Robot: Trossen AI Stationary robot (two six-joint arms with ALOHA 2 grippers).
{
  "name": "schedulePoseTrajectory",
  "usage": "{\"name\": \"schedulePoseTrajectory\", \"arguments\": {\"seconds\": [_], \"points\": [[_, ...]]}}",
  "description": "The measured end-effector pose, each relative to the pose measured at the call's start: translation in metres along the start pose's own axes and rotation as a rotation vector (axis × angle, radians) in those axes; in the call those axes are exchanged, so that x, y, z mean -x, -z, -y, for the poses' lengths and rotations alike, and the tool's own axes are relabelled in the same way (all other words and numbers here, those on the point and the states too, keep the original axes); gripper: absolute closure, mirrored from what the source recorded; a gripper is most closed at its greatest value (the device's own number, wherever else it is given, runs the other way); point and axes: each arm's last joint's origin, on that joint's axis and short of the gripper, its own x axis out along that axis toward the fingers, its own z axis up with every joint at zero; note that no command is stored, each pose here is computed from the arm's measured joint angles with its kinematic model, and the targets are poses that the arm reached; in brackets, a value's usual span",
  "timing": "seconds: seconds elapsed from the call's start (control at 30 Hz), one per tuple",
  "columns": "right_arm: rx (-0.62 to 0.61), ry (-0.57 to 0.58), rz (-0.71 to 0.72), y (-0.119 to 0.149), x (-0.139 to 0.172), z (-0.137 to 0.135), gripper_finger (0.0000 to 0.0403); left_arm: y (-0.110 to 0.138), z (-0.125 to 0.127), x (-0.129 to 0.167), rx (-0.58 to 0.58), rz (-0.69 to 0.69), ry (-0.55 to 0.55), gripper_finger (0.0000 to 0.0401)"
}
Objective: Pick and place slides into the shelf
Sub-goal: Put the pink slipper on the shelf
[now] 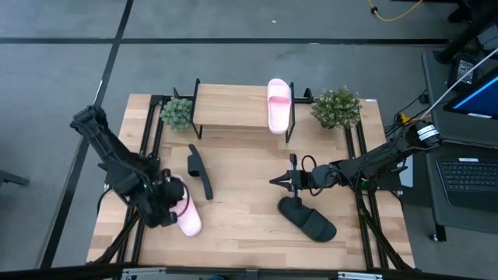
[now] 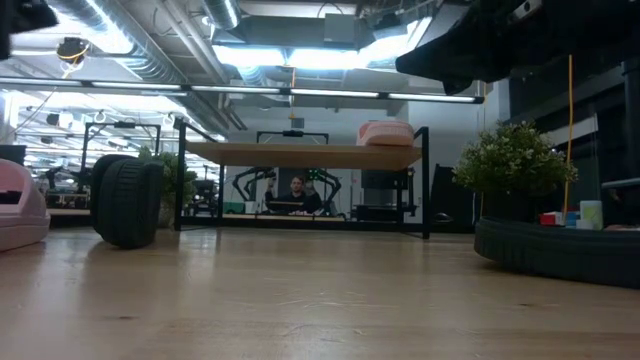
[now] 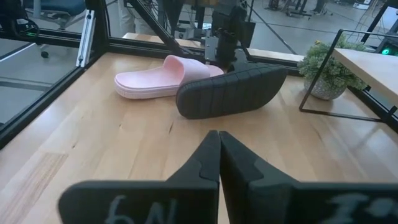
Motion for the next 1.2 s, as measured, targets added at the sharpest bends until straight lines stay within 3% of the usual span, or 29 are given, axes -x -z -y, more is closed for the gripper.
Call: {"name": "schedulePoseTrajectory", "arguments": {"seconds": [0.13,0.4,0.8,1.2], "points": [[-0.001,0.0,0.0,0.0,0.0,0.0,0.0398,0.003,0.023,0.0,0.052,-0.098,-0.092,0.0401],[0.0,0.0,0.0,0.0,0.0,0.0,0.0398,0.009,0.062,-0.013,0.068,-0.116,-0.158,0.0401],[0.008,0.0,-0.011,0.001,0.0,0.0,0.0398,0.016,0.075,-0.052,0.183,-0.318,-0.281,0.0401],[0.029,-0.001,-0.013,0.001,0.0,0.0,0.0398,0.014,0.075,-0.054,0.132,-0.235,-0.299,0.0401]]}}
